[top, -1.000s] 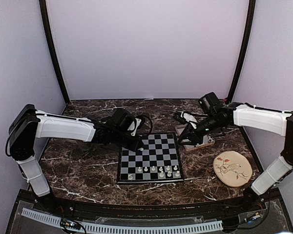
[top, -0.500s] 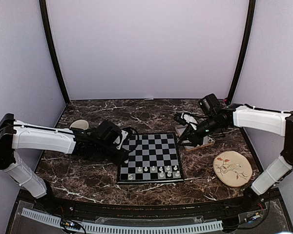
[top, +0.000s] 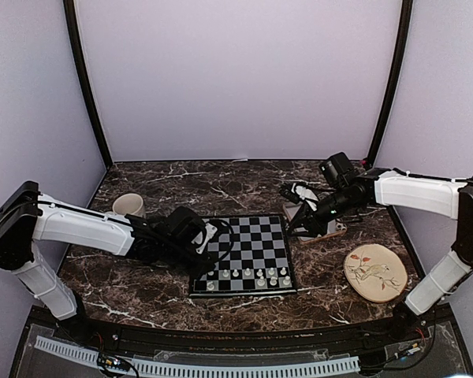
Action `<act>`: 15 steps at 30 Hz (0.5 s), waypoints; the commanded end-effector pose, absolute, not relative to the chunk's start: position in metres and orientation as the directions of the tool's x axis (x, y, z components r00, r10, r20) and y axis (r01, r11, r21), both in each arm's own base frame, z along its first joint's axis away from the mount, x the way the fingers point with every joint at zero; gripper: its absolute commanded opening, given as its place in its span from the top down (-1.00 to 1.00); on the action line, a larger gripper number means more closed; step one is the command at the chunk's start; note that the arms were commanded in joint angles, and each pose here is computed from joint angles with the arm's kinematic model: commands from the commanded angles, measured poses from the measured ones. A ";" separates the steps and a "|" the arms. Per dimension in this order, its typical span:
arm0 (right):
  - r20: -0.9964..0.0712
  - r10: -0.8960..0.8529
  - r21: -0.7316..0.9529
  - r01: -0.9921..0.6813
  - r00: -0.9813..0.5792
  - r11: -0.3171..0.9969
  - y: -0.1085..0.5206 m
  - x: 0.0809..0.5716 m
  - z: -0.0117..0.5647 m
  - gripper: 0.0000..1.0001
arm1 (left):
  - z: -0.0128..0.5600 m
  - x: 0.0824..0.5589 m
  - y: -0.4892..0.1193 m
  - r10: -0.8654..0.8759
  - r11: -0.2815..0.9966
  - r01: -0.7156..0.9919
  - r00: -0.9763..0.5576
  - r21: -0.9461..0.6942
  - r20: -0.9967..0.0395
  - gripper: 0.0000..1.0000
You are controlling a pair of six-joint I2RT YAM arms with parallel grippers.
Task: Set up the chess pieces on the board
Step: Place the pawn on b2.
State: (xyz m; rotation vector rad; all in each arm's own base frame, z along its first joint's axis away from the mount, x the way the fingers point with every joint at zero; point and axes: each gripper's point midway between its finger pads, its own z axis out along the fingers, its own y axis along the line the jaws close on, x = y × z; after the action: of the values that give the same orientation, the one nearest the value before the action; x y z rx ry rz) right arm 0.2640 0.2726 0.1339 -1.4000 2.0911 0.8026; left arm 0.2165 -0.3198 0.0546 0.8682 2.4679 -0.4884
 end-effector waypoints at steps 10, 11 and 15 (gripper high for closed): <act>-0.695 -0.633 0.185 -0.936 -0.341 0.301 0.274 0.269 0.135 0.32 | 0.057 0.207 -0.327 0.487 0.717 0.669 -0.682 -0.197 -0.545 0.77; -0.695 -0.633 0.183 -0.936 -0.339 0.301 0.273 0.269 0.135 0.33 | 0.058 0.205 -0.326 0.485 0.716 0.669 -0.681 -0.199 -0.548 0.76; -0.693 -0.634 0.187 -0.935 -0.342 0.301 0.274 0.270 0.134 0.32 | 0.060 0.203 -0.325 0.482 0.716 0.669 -0.681 -0.201 -0.551 0.64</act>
State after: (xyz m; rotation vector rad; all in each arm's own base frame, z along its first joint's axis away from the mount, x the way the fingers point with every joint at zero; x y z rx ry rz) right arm 0.2646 0.2730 0.1326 -1.4003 2.0926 0.8030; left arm 0.2093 -0.3280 0.0519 0.8864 2.4628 -0.5213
